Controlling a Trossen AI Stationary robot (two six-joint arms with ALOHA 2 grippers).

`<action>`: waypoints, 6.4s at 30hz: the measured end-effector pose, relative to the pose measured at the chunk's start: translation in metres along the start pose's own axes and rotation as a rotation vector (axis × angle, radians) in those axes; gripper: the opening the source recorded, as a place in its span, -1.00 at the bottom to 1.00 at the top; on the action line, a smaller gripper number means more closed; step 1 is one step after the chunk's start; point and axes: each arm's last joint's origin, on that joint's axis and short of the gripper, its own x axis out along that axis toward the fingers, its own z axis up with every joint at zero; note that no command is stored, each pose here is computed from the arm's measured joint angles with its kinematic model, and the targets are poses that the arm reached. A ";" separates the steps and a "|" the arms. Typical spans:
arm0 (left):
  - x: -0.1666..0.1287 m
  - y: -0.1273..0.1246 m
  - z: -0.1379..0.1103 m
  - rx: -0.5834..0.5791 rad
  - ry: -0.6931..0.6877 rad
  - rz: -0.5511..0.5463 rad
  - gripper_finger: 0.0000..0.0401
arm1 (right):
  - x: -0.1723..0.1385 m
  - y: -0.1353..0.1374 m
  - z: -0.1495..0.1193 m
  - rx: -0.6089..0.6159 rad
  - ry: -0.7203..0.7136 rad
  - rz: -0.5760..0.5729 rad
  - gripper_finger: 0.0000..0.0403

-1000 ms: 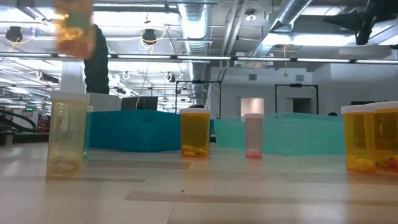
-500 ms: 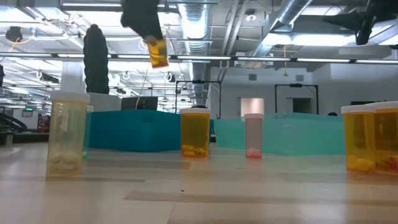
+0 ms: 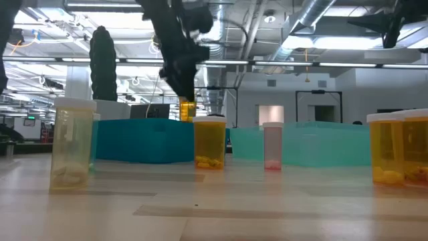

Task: Pick and place medicine bottles into bin by pill shape (circle, oval)
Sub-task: Put the orange pill bottle into the blue bin, then put the blue pill bottle into the green bin

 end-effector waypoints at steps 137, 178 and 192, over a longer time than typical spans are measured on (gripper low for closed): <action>-0.037 -0.192 -0.203 0.182 -0.138 -0.330 0.06 | 0.000 -0.001 -0.002 0.013 0.016 -0.012 0.29; -0.031 -0.195 -0.199 0.225 -0.097 -0.276 -0.33 | 0.000 -0.001 -0.002 0.014 0.014 -0.012 0.29; -0.045 -0.198 -0.185 0.209 -0.080 -0.294 -0.45 | 0.000 -0.001 -0.002 0.013 0.014 -0.012 0.29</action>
